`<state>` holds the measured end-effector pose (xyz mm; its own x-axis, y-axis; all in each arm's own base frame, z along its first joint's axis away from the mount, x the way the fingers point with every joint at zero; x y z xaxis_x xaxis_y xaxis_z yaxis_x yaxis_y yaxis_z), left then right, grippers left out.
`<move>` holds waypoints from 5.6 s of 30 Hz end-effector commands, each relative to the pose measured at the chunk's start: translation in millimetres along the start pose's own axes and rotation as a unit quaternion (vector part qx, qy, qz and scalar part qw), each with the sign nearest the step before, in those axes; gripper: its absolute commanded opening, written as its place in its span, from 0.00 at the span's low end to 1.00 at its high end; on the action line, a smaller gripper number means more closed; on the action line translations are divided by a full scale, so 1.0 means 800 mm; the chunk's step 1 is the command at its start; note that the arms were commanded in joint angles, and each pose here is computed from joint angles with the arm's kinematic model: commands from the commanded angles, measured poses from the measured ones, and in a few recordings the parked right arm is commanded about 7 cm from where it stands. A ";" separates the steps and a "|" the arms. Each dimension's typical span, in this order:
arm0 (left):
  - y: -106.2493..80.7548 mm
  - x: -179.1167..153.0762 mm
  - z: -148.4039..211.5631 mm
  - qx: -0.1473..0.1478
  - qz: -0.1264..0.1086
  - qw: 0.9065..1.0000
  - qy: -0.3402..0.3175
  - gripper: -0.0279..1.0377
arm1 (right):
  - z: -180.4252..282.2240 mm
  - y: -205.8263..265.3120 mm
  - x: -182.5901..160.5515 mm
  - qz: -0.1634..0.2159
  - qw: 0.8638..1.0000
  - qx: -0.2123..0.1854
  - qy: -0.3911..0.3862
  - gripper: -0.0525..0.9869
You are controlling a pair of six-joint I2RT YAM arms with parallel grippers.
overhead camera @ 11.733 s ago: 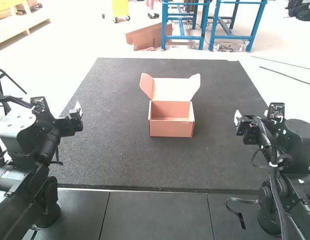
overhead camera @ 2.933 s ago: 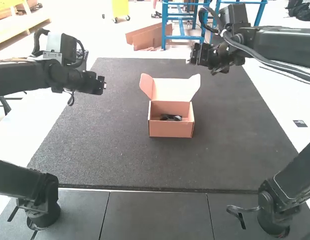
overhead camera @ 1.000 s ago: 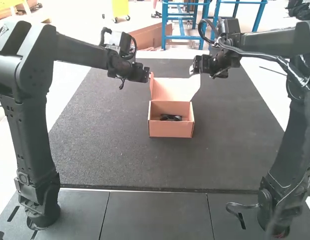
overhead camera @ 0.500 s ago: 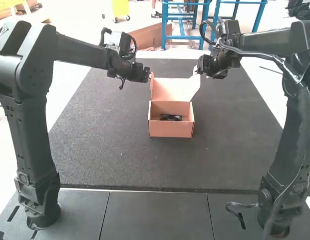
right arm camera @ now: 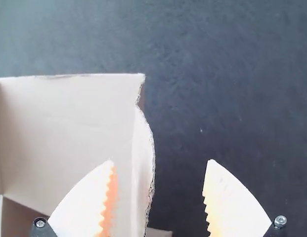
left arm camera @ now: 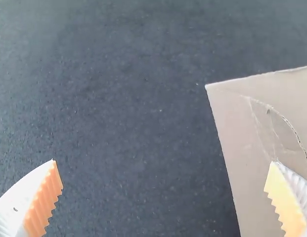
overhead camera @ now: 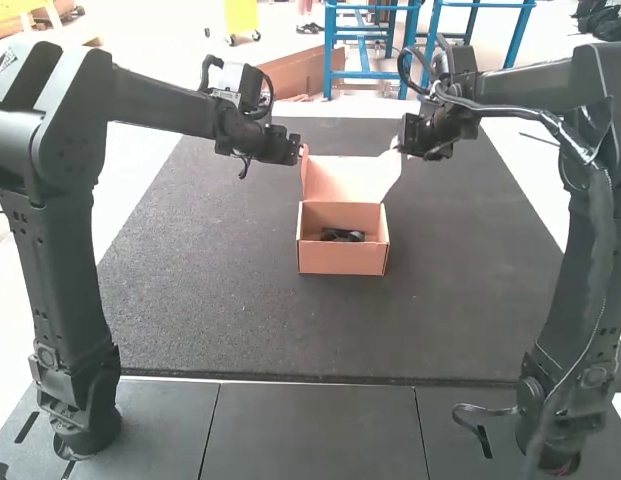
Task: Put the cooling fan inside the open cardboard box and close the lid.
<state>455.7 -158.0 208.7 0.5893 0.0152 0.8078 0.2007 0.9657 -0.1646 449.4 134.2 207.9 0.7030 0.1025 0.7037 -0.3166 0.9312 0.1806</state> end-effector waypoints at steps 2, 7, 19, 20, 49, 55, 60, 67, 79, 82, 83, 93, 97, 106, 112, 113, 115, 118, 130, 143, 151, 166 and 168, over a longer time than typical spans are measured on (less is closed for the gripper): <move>-0.006 0.012 -0.001 -0.010 0.000 1.000 -0.013 0.94 | -0.002 -0.004 0.016 -0.005 1.000 0.004 -0.016 0.37; -0.007 0.012 -0.001 -0.011 -0.001 1.000 -0.013 0.94 | -0.005 -0.004 0.014 -0.006 1.000 0.006 -0.013 0.31; -0.006 0.011 -0.002 -0.010 -0.002 1.000 -0.012 0.94 | -0.008 -0.001 0.018 -0.002 1.000 0.009 -0.019 0.22; -0.006 0.011 -0.002 -0.010 -0.003 1.000 -0.012 0.94 | -0.007 0.001 0.019 -0.001 1.000 0.011 -0.019 0.20; -0.026 0.004 0.012 -0.019 -0.007 1.000 0.016 0.94 | 0.026 0.085 0.000 0.065 0.997 0.032 -0.011 0.04; -0.034 0.000 0.019 -0.025 -0.011 0.999 0.020 0.94 | 0.035 0.083 -0.022 0.065 0.997 0.030 0.001 0.04; -0.033 -0.003 0.025 -0.024 -0.011 0.999 0.020 0.94 | 0.040 0.079 -0.042 0.064 0.997 0.030 0.014 0.04; -0.030 -0.012 0.034 -0.023 -0.011 0.999 0.025 0.94 | 0.043 0.079 -0.058 0.061 0.997 0.036 0.026 0.04; -0.035 -0.027 0.038 -0.028 -0.016 0.999 0.036 0.94 | 0.038 0.088 -0.073 0.064 0.996 0.050 0.042 0.04; -0.037 -0.031 0.040 -0.030 -0.017 0.999 0.038 0.94 | 0.036 0.092 -0.083 0.066 0.995 0.054 0.052 0.04; -0.037 -0.031 0.041 -0.031 -0.018 0.999 0.039 0.94 | 0.036 0.095 -0.085 0.068 0.995 0.056 0.054 0.04; -0.034 -0.042 0.052 -0.029 -0.018 0.998 0.049 0.94 | 0.033 0.097 -0.107 0.076 0.993 0.055 0.076 0.04; -0.032 -0.051 0.061 -0.027 -0.019 0.998 0.056 0.94 | 0.034 0.095 -0.118 0.085 0.991 0.049 0.091 0.04; -0.026 -0.069 0.080 -0.027 -0.020 0.998 0.061 0.94 | 0.037 0.089 -0.147 0.120 0.984 0.025 0.126 0.04; -0.025 -0.070 0.091 -0.027 -0.021 0.998 0.056 0.94 | 0.038 0.077 -0.154 0.176 0.975 -0.021 0.132 0.04; -0.024 -0.069 0.092 -0.027 -0.020 0.998 0.054 0.94 | 0.038 0.075 -0.154 0.179 0.975 -0.028 0.132 0.04; -0.026 -0.065 0.095 -0.029 -0.020 0.998 0.047 0.94 | 0.039 0.075 -0.152 0.179 0.975 -0.030 0.129 0.09; -0.025 -0.056 0.096 -0.027 -0.023 0.999 0.031 0.94 | 0.043 0.076 -0.145 0.178 0.976 -0.033 0.120 0.38; -0.032 0.013 0.101 0.015 -0.029 0.999 -0.039 0.94 | 0.091 0.075 -0.081 0.133 0.990 -0.028 0.033 0.94; -0.073 0.001 0.060 -0.003 -0.057 0.998 -0.009 0.94 | 0.149 -0.053 -0.027 0.041 0.983 -0.165 -0.063 0.94; -0.084 -0.033 0.055 -0.006 -0.075 0.996 0.041 0.94 | 0.149 -0.054 -0.042 0.035 0.991 -0.128 -0.021 0.93; -0.093 -0.130 0.044 -0.006 -0.112 0.988 0.105 0.94 | 0.149 -0.060 -0.065 0.043 0.992 -0.119 0.027 0.93; -0.095 -0.143 0.042 -0.010 -0.118 0.987 0.105 0.94 | 0.150 -0.059 -0.066 0.044 0.992 -0.116 0.029 0.93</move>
<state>354.7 -220.8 154.4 0.6854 -0.2351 0.6892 0.3467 0.9376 -0.0250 350.5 46.4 228.4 0.7462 0.2024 0.6341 -0.2243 0.9734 -0.0468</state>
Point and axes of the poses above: each hand's point on the last joint's axis, 136 mm out from that joint toward the fingers, its own z axis back along the fingers, its own y axis along the line the jaws close on, x = y × z, the point moved 7 cm from there along z, back along the fingers, and after that the axes turned 7 degrees about z, right-handed, at the moved point
